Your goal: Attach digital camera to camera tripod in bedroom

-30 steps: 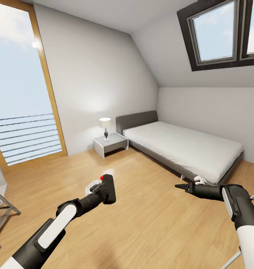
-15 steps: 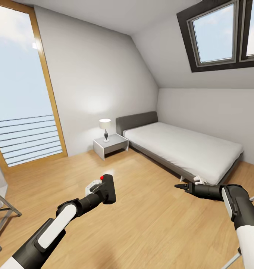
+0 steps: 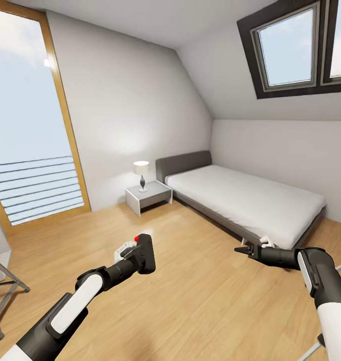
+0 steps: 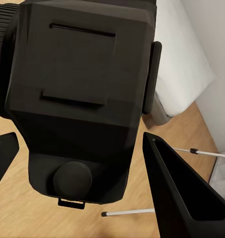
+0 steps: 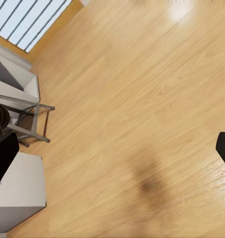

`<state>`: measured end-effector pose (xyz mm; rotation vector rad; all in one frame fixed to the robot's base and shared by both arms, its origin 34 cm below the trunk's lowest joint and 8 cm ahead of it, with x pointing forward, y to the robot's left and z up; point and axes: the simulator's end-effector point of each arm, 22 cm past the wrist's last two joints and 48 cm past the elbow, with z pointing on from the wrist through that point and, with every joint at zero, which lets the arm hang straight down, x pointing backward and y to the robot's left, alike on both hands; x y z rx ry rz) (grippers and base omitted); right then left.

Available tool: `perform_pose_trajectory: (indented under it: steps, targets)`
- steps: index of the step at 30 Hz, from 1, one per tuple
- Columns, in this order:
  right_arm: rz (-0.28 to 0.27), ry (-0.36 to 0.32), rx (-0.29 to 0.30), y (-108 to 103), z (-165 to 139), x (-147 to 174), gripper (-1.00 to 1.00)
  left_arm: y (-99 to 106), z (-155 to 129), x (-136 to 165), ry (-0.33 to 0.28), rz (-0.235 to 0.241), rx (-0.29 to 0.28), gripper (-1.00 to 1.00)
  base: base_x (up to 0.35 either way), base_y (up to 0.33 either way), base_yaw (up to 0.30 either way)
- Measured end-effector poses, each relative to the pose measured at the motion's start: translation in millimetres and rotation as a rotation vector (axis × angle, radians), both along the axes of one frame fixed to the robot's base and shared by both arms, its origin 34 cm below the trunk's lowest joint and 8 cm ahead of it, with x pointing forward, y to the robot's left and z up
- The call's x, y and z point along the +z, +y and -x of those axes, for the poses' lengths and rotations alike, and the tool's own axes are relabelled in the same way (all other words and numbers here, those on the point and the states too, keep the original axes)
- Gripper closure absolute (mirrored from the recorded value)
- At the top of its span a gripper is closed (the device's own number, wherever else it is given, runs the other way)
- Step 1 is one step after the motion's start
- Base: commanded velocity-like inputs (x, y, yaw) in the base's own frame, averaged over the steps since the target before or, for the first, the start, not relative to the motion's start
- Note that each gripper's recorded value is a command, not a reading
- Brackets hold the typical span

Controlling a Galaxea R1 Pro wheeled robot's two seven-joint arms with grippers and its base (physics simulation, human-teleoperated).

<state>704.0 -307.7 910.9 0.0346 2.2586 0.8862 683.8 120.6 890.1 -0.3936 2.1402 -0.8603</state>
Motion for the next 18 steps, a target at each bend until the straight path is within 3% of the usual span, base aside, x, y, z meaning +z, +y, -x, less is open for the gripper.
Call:
perform_pose_trajectory:
  steps: [18]
  targets:
    - [-0.001,0.0,0.0,0.2,0.6,27.2,-1.0,0.5,0.8,26.4,0.003,0.0,0.0,1.0,0.0,0.0,0.0]
